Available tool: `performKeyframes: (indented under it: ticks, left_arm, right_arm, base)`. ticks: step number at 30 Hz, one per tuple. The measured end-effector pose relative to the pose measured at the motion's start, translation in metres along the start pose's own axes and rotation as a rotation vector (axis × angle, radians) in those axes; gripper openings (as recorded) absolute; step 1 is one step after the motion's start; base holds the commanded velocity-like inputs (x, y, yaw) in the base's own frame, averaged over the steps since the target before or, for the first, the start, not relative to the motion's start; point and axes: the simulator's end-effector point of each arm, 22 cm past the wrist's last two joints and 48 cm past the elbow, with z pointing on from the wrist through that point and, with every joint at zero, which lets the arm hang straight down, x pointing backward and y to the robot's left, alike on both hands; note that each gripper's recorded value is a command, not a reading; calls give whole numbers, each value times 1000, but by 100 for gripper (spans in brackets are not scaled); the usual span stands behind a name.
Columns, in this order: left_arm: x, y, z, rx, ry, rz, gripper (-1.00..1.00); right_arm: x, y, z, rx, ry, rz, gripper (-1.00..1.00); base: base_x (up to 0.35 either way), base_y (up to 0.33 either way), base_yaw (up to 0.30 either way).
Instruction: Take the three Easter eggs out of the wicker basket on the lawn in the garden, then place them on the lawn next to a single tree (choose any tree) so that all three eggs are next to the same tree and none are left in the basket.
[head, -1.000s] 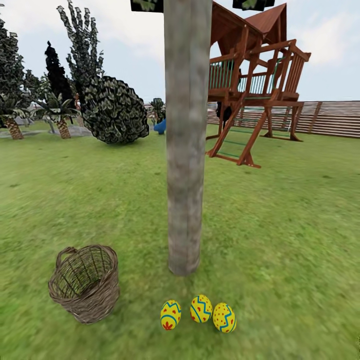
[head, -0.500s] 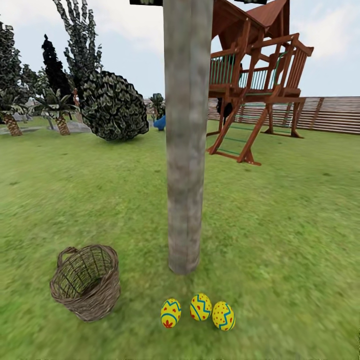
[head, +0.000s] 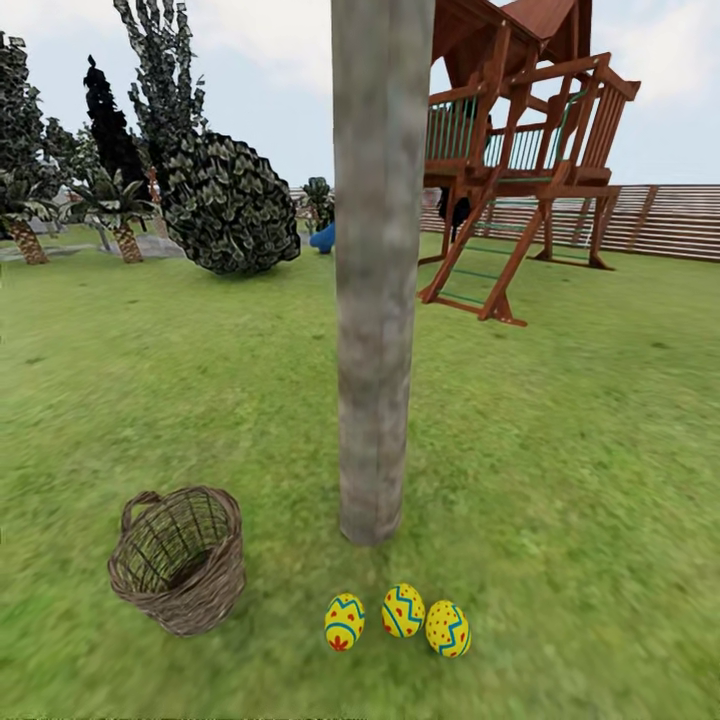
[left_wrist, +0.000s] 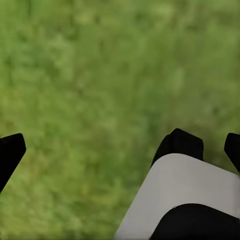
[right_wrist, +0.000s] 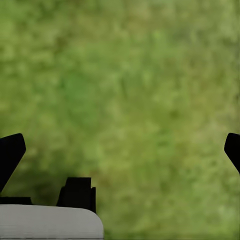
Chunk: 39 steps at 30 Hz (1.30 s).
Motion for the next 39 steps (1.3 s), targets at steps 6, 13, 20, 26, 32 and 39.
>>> performKeyframes:
  ticks: [6, 13, 20, 26, 32, 39]
  left_arm:
    - [1, 3, -9, -4, 9, 2, 100]
    - [3, 6, -19, -7, 20, 5, 100]
    - [4, 10, -30, -12, 30, 8, 100]
    - [6, 13, -38, -15, 39, 11, 100]
    - [8, 16, -46, -19, 48, 13, 100]
    - [10, 20, -56, -24, 59, 17, 100]
  right_arm:
    - [1, -1, -8, -2, 11, -1, 100]
    - [2, -2, -18, -3, 26, 1, 100]
    - [3, 1, -28, -8, 38, -1, 100]
    - [3, 4, -36, -14, 47, -1, 100]
    - [5, 4, -44, -15, 58, -3, 100]
    - [6, 2, -53, -16, 70, -4, 100]
  base:
    - [0, 0, 61]
    - [0, 0, 48]
    - [0, 0, 3]
    - [0, 0, 0]
    - [0, 0, 0]
    - [0, 0, 0]
